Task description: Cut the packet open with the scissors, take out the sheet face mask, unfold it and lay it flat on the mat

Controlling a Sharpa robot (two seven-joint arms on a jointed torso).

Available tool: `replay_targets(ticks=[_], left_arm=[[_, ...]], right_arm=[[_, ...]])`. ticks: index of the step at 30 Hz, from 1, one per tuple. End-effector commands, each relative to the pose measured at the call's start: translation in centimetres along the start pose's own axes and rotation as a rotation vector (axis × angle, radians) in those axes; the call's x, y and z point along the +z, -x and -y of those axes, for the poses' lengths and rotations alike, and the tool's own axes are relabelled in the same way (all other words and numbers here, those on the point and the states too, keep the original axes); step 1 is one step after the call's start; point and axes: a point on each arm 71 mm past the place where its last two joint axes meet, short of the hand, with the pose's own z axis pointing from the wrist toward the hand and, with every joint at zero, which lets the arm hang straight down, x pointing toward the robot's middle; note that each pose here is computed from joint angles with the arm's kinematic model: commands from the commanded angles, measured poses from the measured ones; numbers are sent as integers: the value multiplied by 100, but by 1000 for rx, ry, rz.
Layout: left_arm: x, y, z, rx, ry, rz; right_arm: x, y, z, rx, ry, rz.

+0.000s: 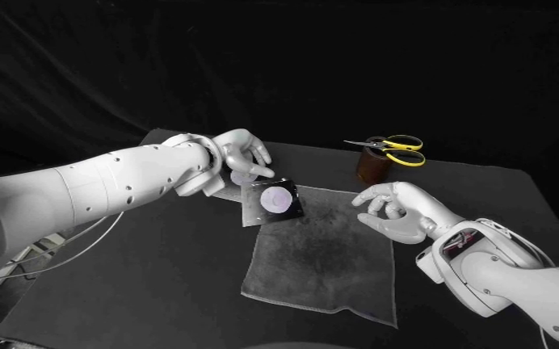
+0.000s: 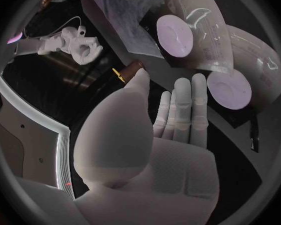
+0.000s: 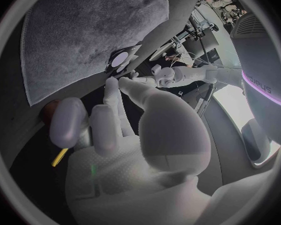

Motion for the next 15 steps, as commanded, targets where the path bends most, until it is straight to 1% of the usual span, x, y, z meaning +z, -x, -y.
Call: replay_targets(ticks=[1, 5, 7, 10, 15], left_arm=[[25, -96, 65, 213, -34, -16], [103, -250, 129, 325, -14, -44], [129, -288, 151, 356, -2, -50], [166, -332, 196, 412, 11, -37], [199, -365, 247, 468, 31, -12]], right_arm=[[4, -17, -17, 3, 15, -14], [6, -21, -19, 4, 13, -17], [7, -23, -21, 4, 13, -18], [8, -25, -24, 5, 13, -18], [10, -29, -30, 6, 14, -19]])
